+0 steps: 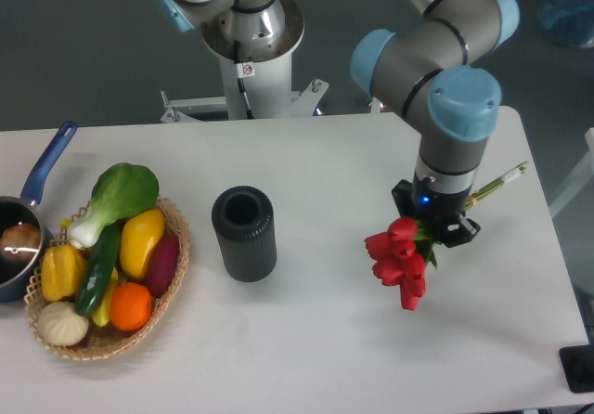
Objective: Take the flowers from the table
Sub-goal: 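Lift the gripped tulip bunch up off the table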
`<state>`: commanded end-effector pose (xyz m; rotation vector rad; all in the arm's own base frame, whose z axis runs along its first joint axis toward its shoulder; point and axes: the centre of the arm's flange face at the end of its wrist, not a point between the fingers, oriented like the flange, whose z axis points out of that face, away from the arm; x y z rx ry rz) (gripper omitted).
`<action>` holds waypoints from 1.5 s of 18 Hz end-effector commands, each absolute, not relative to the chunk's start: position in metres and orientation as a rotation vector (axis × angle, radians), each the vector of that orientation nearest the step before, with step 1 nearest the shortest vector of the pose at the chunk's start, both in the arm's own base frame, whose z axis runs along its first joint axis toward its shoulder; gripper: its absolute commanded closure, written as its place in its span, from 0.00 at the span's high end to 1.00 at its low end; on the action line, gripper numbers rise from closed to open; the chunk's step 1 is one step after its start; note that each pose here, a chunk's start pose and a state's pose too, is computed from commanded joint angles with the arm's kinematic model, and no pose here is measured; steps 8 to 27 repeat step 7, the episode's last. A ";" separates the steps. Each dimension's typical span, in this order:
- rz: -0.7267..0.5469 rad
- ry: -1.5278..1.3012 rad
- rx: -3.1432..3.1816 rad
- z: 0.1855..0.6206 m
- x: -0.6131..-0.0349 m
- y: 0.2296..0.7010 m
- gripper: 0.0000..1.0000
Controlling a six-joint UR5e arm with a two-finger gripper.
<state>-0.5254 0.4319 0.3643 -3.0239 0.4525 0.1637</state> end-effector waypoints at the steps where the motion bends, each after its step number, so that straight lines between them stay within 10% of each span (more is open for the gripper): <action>1: 0.170 0.452 -3.022 0.367 -0.525 0.432 0.10; 27: 0.194 0.459 -3.022 0.376 -0.527 0.433 0.09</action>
